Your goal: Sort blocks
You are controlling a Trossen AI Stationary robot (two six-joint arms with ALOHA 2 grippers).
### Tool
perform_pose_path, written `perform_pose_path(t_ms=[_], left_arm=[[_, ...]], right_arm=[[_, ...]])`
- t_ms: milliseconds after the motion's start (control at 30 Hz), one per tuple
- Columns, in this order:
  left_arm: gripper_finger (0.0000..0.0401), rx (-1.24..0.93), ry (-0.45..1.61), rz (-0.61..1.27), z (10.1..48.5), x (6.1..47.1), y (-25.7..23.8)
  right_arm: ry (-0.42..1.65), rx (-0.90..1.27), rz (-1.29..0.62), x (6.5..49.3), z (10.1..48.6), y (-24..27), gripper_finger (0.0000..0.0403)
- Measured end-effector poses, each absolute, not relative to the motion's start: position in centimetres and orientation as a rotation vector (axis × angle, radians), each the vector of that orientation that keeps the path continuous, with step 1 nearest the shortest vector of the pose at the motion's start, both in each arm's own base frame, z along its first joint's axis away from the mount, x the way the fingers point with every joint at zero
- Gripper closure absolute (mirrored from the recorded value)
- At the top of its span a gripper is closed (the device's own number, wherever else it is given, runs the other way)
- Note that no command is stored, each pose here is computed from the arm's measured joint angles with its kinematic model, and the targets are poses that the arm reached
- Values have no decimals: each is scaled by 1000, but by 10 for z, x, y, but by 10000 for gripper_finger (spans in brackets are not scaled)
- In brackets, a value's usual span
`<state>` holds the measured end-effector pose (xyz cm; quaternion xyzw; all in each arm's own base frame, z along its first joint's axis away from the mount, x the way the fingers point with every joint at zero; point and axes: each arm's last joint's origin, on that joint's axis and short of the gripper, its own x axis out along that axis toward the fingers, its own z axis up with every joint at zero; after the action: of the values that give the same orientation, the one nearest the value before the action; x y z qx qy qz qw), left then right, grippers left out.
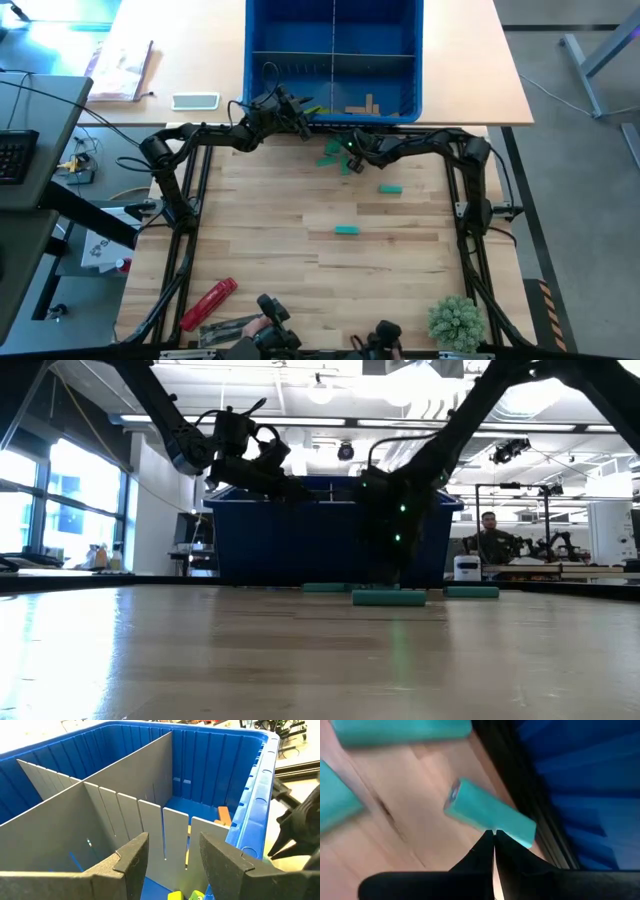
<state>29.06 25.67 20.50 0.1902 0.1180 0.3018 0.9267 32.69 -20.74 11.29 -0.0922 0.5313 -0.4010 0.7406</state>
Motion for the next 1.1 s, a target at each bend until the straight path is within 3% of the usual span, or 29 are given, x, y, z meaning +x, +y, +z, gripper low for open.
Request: perform_pose_path(t_ms=[600, 867, 1100], left_arm=[[244, 390, 242, 620, 205, 291, 257], [244, 389, 241, 617, 205, 291, 257], [244, 389, 242, 617, 205, 291, 257]], right_arm=[[1172, -459, -819, 335, 116, -215, 403], [1187, -368, -731, 322, 107, -232, 403], [1239, -319, -612, 335, 120, -207, 403]])
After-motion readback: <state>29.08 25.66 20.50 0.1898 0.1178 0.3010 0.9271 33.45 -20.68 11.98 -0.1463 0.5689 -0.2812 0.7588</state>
